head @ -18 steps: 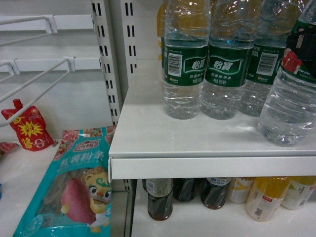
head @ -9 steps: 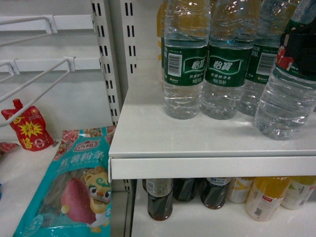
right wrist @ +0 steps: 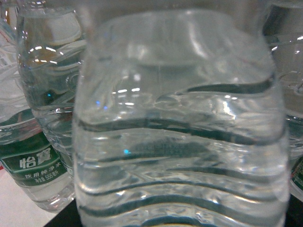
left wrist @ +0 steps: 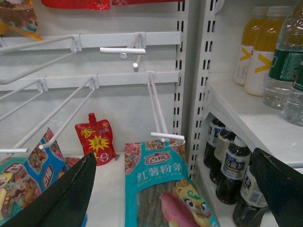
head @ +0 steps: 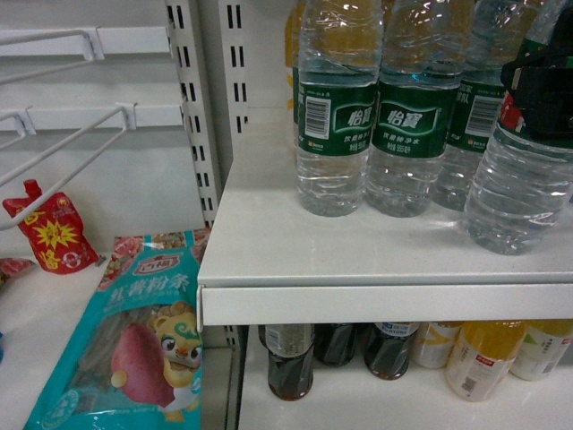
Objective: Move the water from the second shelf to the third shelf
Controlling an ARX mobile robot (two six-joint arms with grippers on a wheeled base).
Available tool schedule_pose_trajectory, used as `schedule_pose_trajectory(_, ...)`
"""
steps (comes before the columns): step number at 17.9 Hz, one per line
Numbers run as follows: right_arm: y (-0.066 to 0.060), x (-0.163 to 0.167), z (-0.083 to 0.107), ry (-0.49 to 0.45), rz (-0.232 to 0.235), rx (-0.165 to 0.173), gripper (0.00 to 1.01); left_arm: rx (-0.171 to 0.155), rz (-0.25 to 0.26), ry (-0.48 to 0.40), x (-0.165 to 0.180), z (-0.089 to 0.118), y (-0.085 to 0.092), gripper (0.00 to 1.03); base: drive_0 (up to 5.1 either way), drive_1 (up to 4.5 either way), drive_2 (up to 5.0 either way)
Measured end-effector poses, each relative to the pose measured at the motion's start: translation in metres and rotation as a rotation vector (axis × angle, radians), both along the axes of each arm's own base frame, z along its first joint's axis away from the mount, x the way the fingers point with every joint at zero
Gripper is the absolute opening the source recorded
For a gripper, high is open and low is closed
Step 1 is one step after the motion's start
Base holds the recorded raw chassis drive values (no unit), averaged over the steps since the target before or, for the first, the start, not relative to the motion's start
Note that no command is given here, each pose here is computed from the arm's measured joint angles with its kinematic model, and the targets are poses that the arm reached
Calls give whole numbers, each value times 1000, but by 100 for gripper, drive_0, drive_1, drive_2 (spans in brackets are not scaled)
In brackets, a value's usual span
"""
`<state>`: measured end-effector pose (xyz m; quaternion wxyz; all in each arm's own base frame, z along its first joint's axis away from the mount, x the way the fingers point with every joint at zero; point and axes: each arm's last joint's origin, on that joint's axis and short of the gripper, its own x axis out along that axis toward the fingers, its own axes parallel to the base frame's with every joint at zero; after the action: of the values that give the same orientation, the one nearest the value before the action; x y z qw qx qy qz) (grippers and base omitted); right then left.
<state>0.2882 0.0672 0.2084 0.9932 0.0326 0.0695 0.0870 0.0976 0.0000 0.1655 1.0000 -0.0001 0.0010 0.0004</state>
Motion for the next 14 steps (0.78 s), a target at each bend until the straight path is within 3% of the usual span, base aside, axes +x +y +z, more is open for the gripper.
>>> schedule_pose_trajectory(4, -2, 0, 0, 2, -9, -1, 80, 0, 0, 0, 0, 0, 0, 98, 0, 0, 0)
schedule_pose_trajectory(6, -3, 0, -1, 10, -10, -3, 99, 0, 0, 0, 0, 0, 0, 98, 0, 0, 0)
schedule_pose_trajectory(12, -4, -1, -1, 21, -13, -5, 98, 0, 0, 0, 0, 0, 0, 98, 0, 0, 0)
schedule_pose_trajectory(14, -5, -5, 7, -1, -12, -5, 98, 0, 0, 0, 0, 0, 0, 98, 0, 0, 0)
